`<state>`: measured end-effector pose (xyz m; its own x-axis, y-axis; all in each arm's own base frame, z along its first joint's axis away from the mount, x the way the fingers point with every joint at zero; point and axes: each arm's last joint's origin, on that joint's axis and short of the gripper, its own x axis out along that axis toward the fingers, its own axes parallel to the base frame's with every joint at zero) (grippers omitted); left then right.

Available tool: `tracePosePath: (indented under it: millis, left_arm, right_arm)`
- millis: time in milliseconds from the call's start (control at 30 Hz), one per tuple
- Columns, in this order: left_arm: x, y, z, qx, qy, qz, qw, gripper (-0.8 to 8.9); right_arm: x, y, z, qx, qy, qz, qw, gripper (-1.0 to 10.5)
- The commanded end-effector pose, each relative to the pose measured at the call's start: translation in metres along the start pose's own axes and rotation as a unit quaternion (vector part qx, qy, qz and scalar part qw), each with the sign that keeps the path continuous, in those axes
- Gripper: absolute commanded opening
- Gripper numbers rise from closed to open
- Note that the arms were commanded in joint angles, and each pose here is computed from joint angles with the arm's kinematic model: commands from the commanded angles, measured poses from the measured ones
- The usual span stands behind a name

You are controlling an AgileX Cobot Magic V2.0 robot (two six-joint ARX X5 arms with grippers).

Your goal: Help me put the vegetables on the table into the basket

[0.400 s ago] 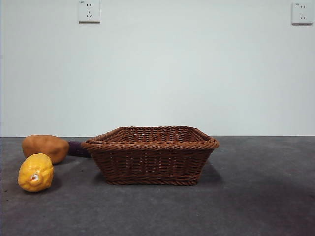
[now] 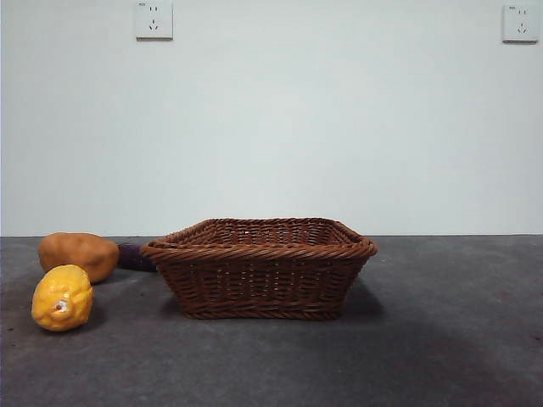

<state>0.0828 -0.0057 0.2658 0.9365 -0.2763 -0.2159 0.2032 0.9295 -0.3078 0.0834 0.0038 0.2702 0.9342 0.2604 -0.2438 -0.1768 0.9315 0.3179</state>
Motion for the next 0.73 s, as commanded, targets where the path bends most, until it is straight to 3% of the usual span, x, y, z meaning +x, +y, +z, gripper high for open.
tracePosePath:
  millis: [33,200,400,733]
  left_arm:
    - [-0.001,-0.005,0.014,0.009,0.027,-0.019,0.999,-0.06]
    - [-0.003,-0.015,0.039,0.032,0.094,-0.061,0.993,-0.06]
    - [-0.007,-0.022,0.059,0.063,0.148,-0.07,0.984,-0.06]
    - [-0.005,-0.026,0.064,0.071,0.169,-0.085,0.979,0.11]
  right_arm:
    - [-0.005,0.008,0.019,-0.04,0.025,0.017,0.999,-0.1]
    - [-0.012,0.019,0.049,-0.061,0.085,0.037,0.994,-0.1]
    - [-0.016,0.028,0.073,-0.081,0.133,0.05,0.987,-0.1]
    - [-0.01,0.03,0.084,-0.081,0.167,0.066,0.98,0.1]
